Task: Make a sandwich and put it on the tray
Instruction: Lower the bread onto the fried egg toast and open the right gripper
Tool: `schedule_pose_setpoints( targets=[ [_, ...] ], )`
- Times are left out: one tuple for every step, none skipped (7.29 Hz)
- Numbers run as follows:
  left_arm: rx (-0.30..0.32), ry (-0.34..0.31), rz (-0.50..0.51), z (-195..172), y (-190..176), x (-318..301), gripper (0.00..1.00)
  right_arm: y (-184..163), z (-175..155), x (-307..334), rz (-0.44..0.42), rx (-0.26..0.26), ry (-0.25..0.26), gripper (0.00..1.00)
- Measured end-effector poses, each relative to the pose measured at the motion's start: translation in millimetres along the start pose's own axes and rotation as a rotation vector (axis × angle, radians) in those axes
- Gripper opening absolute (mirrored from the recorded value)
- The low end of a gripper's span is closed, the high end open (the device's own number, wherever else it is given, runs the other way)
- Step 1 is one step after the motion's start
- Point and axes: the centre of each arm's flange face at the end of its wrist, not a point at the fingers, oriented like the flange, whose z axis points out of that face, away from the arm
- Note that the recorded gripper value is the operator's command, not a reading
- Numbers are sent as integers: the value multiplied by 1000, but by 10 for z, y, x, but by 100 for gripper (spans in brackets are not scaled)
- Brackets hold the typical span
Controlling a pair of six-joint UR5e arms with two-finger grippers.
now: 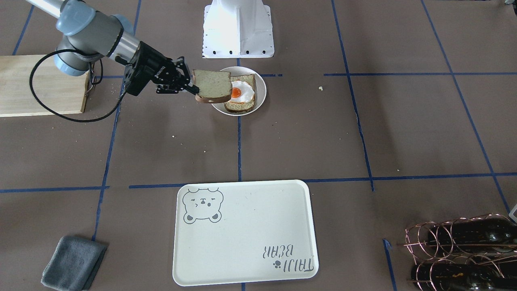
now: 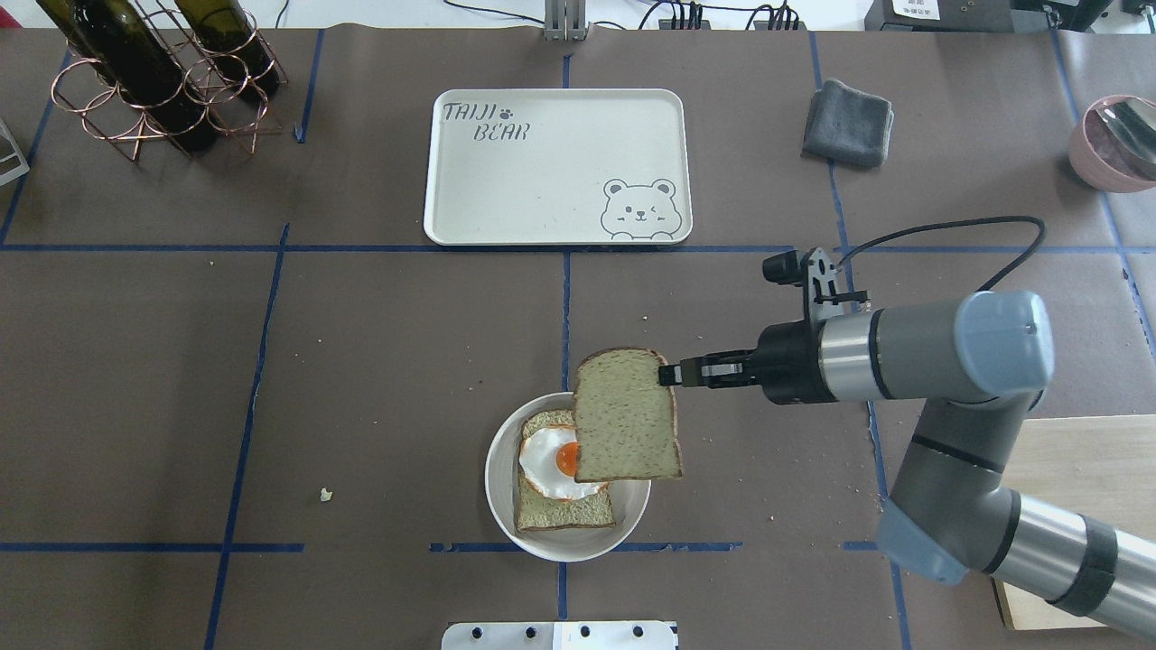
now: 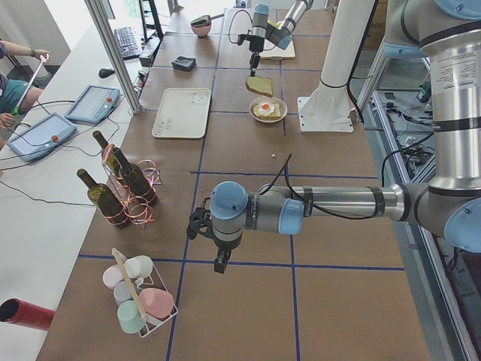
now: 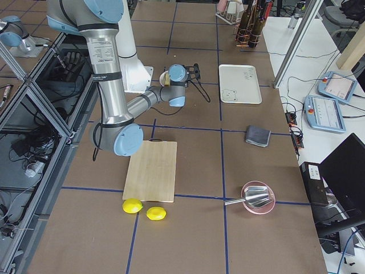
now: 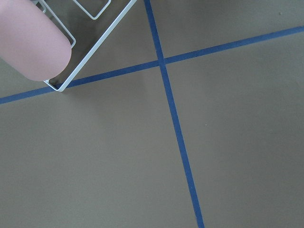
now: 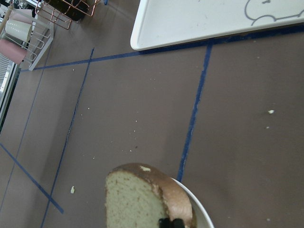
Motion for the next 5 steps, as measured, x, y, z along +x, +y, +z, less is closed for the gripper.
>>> schedule_pose_setpoints(
  targets=[
    [0,0,0,0,0,1,100,129,218,-151,4,6,13,0],
    [0,0,0,0,0,1,100,234,360,-194,7,11,29,0],
    [0,0,0,-1,-1,2,100,277,474,-171,9,13,46,0],
    [1,0,1,-2,-2,4,100,276,595,-132,9,13,62,0],
    [1,0,3,-6,-5,7,100,263,687,-114,11,16,72,0]
  ],
)
